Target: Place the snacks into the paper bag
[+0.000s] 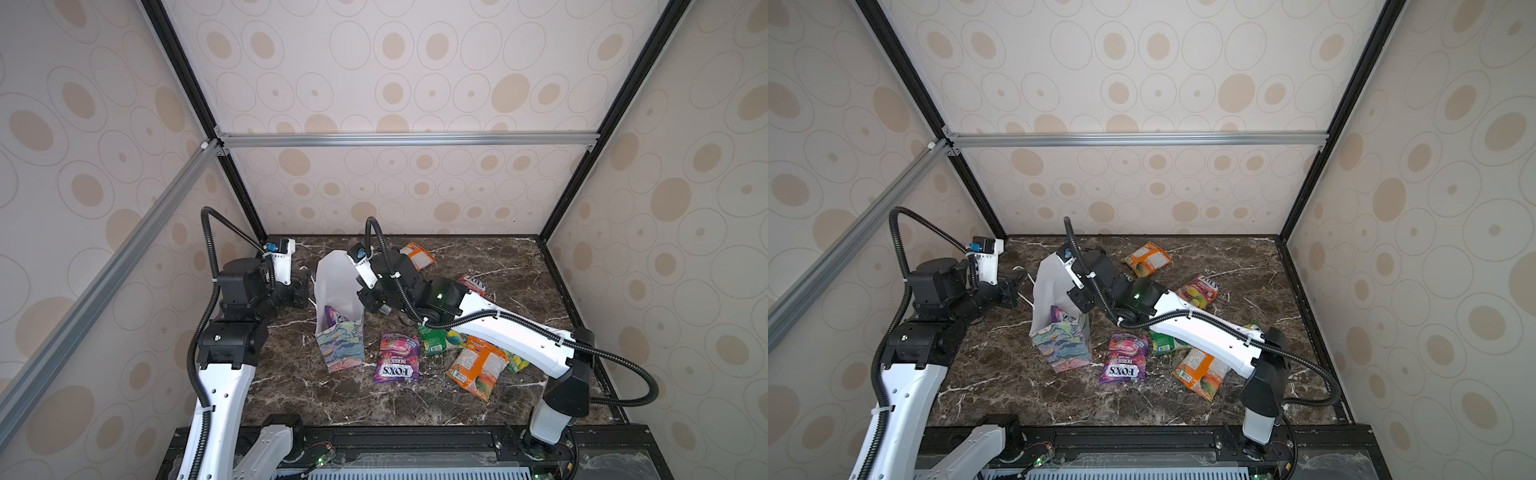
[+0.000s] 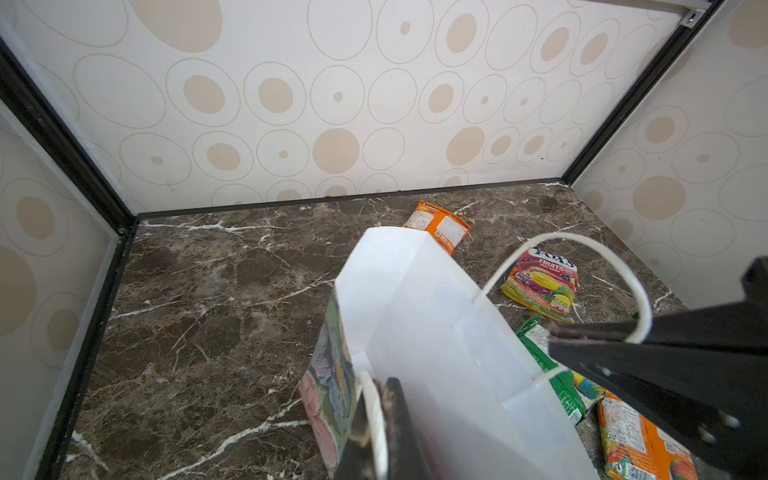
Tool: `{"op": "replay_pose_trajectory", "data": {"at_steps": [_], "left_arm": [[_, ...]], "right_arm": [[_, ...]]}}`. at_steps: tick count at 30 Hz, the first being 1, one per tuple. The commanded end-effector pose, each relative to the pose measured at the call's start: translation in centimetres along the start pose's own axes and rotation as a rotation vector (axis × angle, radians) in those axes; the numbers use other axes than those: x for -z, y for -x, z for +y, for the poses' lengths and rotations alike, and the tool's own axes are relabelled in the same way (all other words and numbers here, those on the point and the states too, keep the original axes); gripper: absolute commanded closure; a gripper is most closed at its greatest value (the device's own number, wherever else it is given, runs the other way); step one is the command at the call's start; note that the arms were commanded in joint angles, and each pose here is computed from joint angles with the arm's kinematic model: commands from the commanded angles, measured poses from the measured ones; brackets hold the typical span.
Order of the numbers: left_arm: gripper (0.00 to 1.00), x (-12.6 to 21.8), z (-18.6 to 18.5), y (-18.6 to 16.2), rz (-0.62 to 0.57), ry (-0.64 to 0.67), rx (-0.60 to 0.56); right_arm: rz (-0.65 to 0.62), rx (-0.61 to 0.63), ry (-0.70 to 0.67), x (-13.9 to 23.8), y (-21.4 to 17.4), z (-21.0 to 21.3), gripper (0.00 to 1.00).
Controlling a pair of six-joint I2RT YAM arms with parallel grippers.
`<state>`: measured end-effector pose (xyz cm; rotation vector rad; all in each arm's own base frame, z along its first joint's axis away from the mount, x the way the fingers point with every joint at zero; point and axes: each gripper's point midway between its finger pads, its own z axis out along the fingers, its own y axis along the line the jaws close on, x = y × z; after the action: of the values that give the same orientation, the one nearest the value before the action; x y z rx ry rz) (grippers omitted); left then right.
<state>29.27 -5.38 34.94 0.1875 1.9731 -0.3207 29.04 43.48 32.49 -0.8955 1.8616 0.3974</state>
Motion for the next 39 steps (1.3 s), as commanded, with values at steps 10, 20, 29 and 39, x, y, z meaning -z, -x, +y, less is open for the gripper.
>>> {"op": "replay_pose_trajectory", "data": {"at_steps": [10, 20, 29, 39], "left_arm": [[1.00, -0.4, 2.8, -2.7, 0.086, 0.147, 0.012], [0.99, 0.6, 2.6, -1.4, 0.042, 0.153, 0.007], [1.00, 0.6, -0.5, 0.3, -0.003, -0.020, -0.016], [1.00, 1.5, -0.6, -0.8, -0.039, -0.011, -0.057]], "right_arm": [[-0.079, 0.010, 0.106, 2.1, 2.4, 2.0, 0.99], [-0.091, -0.012, 0.210, 3.4, 1.9, 3.5, 0.51], [-0.199, -0.078, 0.208, 10.1, 3.2, 1.3, 0.38], [-0.091, -0.258, 0.042, 13.3, -6.6, -4.2, 0.32]]}}
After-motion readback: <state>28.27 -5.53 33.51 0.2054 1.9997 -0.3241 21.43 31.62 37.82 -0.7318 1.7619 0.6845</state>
